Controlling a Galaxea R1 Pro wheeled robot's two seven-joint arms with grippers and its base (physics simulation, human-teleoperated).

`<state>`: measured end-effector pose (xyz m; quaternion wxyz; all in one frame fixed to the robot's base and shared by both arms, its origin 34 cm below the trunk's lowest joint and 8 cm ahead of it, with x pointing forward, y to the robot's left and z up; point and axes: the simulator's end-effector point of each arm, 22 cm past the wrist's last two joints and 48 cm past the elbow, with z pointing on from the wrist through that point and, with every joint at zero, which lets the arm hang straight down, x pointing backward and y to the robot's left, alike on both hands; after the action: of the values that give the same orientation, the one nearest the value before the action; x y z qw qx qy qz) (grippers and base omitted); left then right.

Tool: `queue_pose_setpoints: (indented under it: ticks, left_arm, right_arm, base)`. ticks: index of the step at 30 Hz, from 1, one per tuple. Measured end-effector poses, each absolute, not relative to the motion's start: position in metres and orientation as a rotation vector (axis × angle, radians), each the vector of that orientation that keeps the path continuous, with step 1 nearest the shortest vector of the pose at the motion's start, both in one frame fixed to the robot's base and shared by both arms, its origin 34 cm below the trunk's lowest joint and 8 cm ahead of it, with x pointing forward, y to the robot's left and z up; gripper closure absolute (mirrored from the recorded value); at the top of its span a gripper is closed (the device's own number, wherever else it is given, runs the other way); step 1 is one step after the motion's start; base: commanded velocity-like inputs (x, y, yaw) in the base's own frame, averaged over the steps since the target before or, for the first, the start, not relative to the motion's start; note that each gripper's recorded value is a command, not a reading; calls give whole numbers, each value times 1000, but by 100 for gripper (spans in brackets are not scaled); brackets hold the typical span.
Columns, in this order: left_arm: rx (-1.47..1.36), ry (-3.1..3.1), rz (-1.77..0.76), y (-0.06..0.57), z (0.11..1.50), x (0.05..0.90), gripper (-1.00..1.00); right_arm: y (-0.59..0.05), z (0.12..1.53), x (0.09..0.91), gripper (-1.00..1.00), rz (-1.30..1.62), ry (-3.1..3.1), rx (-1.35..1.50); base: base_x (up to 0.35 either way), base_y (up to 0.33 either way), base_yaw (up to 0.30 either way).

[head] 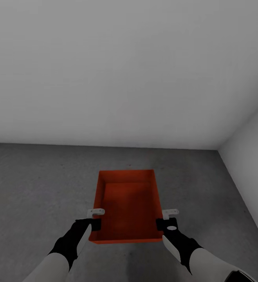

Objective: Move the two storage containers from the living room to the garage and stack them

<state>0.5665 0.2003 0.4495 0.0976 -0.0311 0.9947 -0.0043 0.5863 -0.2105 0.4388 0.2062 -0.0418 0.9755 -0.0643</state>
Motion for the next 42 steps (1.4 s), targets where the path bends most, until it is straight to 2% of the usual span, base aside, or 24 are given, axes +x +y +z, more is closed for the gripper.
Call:
queue_pose_setpoints:
  ticks: [42]
  left_arm:
    - [-91, 2932, -13, 201, 398, 567, 100]
  right_arm:
    - [-210, 388, 587, 100, -179, 2705, -114]
  base:
    - [0, 0, 0]
